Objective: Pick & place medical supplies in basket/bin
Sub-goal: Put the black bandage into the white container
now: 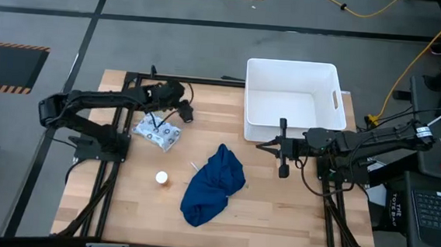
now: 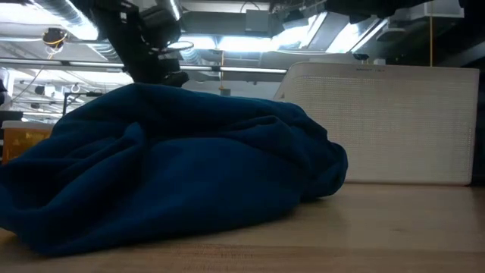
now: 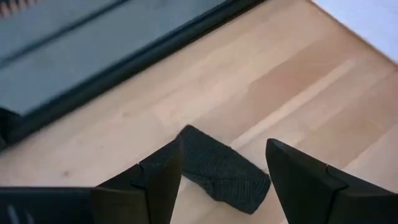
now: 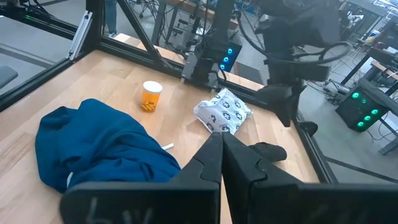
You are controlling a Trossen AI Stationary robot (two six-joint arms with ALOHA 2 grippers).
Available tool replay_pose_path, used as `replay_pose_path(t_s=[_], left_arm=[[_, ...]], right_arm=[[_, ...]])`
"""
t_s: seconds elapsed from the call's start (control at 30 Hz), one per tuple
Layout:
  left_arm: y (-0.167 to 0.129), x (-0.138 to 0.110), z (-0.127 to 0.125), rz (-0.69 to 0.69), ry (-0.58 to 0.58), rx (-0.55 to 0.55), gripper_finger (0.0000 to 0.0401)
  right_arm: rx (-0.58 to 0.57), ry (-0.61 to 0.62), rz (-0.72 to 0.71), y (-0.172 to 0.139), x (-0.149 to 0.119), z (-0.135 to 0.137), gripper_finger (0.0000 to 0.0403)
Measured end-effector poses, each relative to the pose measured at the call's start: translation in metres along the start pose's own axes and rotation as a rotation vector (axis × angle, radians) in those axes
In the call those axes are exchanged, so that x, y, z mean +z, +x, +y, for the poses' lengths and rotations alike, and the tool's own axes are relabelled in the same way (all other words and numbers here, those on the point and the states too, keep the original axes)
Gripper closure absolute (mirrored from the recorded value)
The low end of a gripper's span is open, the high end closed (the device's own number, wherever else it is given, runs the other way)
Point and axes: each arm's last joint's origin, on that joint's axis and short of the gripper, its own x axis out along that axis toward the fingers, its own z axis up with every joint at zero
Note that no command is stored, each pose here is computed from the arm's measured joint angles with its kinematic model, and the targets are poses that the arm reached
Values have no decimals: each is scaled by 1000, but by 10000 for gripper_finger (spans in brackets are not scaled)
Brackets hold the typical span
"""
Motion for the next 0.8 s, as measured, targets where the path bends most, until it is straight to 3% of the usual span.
replay_pose_path(t_s=[0.2,0.4,0.63,0.8], left_arm=[[11,-2,7,64,-105,15,178],[32,-9,2,134,-119,38,178],[58,-25,-5,294,-148,-25,178],[72,-29,-8,309,-147,-17,178]], right_arm=[[2,-1,5,0,0,0,394],[5,-3,14,0,-1,0,394],[5,-3,14,0,-1,1,394],[5,-3,14,0,-1,1,394]])
